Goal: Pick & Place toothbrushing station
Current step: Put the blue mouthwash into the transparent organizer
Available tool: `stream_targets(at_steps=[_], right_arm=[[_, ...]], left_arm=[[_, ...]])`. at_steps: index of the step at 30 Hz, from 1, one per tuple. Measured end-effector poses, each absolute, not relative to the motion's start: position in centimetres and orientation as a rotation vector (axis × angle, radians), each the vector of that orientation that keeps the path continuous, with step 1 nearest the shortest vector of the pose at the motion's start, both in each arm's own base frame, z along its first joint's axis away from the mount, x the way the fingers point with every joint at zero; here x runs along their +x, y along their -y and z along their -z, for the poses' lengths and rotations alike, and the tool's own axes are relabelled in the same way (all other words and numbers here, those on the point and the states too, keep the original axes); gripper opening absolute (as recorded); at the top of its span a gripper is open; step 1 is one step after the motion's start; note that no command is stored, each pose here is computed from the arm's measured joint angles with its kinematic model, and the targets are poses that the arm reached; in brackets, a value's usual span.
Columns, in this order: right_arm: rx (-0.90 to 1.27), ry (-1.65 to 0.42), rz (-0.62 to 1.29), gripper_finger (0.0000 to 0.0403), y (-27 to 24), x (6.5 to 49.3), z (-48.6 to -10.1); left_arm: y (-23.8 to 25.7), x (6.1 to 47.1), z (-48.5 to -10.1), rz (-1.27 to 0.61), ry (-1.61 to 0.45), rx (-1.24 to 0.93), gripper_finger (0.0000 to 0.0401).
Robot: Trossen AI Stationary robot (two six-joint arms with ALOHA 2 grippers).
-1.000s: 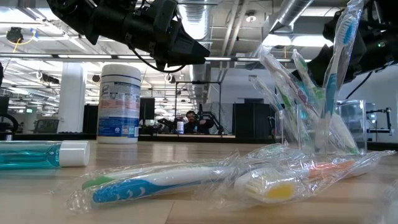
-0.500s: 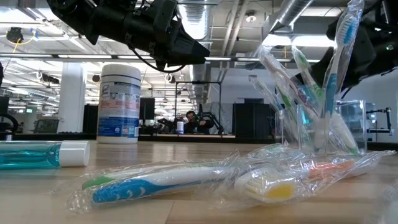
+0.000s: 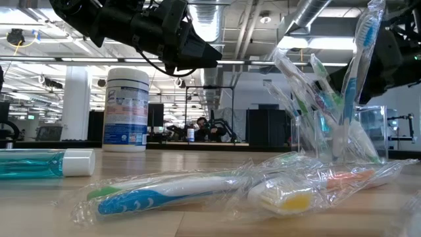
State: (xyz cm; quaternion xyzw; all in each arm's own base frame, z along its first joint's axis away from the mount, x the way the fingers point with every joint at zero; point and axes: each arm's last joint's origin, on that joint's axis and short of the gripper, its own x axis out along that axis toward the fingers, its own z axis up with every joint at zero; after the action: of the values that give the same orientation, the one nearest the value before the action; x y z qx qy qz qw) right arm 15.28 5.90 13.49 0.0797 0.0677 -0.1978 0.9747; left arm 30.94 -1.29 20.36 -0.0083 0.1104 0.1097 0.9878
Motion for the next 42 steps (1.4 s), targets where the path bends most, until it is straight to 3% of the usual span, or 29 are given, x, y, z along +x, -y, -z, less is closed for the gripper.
stream_targets(at_steps=[19,24,31,42], right_arm=[[0.124,-0.161,0.408,0.0084,-6.2,15.9,-12.0],[0.117,-0.170,0.409,0.0103,-6.2,15.9,-11.8],[0.114,-0.174,0.397,0.0086,-6.2,16.0,-11.7],[0.110,-0.178,0.388,0.0173,-6.3,16.0,-11.7]], left_arm=[[1.3,30.9,-20.4,-0.220,-0.222,-0.016,0.0159],[1.3,30.9,-20.4,-0.220,-0.222,-0.016,0.0159],[1.3,30.9,-20.4,-0.220,-0.222,-0.016,0.0159],[1.3,30.9,-20.4,-0.220,-0.222,-0.016,0.0159]])
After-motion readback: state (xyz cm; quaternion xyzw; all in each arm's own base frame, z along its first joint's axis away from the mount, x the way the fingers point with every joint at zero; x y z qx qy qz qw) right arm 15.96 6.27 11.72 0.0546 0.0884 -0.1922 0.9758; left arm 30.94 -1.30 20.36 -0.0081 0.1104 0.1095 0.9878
